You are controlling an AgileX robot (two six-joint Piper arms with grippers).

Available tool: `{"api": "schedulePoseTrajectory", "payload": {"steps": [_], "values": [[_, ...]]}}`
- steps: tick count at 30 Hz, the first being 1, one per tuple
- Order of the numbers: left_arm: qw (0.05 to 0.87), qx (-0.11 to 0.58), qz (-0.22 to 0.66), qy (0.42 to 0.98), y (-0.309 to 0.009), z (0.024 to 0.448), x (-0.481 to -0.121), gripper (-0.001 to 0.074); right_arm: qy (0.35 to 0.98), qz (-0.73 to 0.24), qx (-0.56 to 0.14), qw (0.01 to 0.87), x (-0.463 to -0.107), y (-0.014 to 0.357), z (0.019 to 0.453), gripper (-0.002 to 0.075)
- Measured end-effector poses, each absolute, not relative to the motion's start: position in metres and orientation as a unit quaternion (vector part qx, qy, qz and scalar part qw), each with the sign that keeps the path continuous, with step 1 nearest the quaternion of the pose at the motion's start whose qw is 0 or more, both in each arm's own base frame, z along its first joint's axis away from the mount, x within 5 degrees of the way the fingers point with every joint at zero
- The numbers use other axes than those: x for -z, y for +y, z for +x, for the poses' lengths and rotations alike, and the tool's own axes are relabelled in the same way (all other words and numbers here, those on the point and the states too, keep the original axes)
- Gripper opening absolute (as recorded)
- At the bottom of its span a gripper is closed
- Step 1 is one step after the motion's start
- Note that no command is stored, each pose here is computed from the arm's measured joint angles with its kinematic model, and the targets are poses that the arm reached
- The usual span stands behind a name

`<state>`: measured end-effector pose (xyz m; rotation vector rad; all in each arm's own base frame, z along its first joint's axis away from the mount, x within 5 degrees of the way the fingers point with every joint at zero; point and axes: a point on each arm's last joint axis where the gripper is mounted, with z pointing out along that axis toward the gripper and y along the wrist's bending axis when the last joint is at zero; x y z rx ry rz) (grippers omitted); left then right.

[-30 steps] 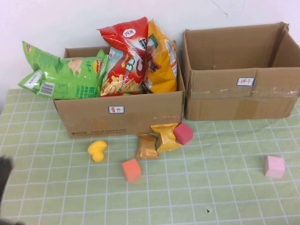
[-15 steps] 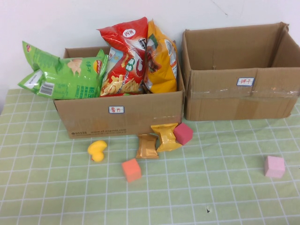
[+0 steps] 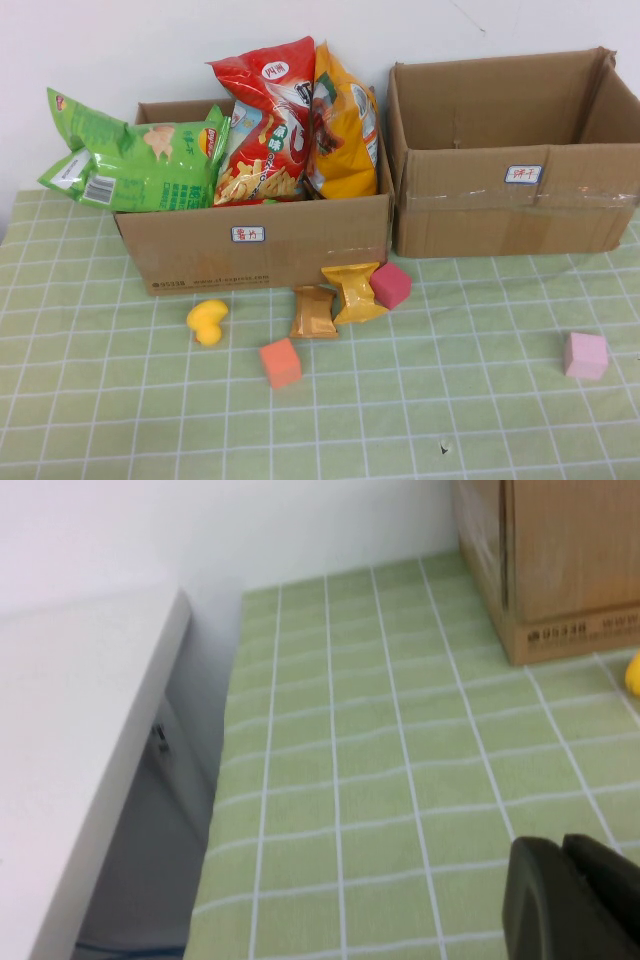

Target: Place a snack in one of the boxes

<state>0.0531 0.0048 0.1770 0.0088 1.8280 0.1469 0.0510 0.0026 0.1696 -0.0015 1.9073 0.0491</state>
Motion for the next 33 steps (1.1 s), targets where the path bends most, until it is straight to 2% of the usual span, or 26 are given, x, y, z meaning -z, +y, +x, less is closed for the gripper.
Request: {"api": "schedulePoseTrajectory", "payload": {"steps": [33], "values": [[0.602, -0.064, 0.006, 0.796, 0.0046, 0.0528, -0.1756, -0.0003, 0.815, 0.001, -0.022, 0.578, -0.1696, 0.0026, 0.0510, -0.0002]]}}
